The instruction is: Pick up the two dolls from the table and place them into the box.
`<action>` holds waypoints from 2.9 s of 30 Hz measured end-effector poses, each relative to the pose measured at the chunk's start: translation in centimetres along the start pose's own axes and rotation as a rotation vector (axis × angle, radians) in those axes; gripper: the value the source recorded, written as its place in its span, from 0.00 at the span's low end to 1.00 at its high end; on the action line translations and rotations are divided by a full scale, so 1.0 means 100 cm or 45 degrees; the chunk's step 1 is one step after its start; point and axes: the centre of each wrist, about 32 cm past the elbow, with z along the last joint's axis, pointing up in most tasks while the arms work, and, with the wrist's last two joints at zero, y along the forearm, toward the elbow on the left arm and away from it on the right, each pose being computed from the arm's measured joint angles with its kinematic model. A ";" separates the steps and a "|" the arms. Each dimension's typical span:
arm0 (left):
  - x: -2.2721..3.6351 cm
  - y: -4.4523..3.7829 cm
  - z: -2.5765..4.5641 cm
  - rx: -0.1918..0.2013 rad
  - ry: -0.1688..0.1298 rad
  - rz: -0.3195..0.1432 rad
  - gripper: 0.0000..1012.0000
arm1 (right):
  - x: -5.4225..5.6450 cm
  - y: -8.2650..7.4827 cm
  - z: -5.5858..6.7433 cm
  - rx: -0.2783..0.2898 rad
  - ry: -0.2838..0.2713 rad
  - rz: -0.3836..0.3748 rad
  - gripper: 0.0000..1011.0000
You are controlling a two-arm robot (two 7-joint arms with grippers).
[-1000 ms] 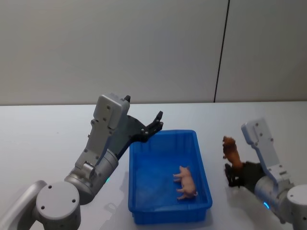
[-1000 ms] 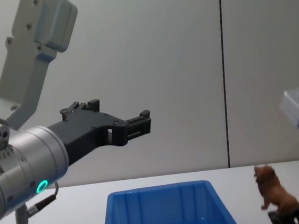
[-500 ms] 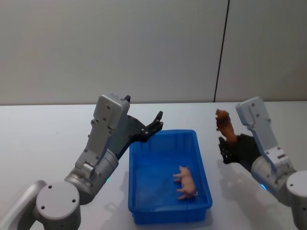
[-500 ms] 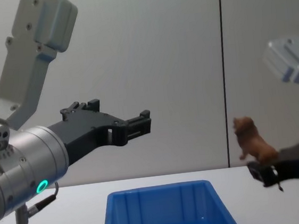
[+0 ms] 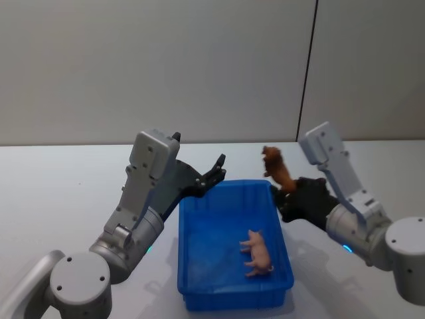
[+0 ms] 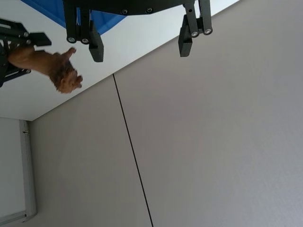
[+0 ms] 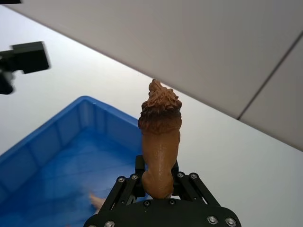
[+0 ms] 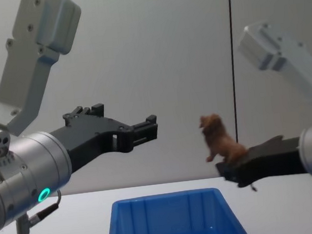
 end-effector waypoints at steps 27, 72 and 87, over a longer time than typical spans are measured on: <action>0.0000 0.0000 0.0000 0.000 0.000 0.000 0.99 | 0.001 0.041 0.017 -0.206 0.065 0.521 0.77; 0.0107 0.0046 0.0032 0.023 0.012 -0.024 0.99 | 0.036 -0.051 -0.015 -0.082 0.145 -0.172 0.99; 0.0375 0.0436 0.0104 0.221 0.065 0.011 0.99 | 0.040 -0.083 -0.034 -0.072 0.175 -0.485 0.99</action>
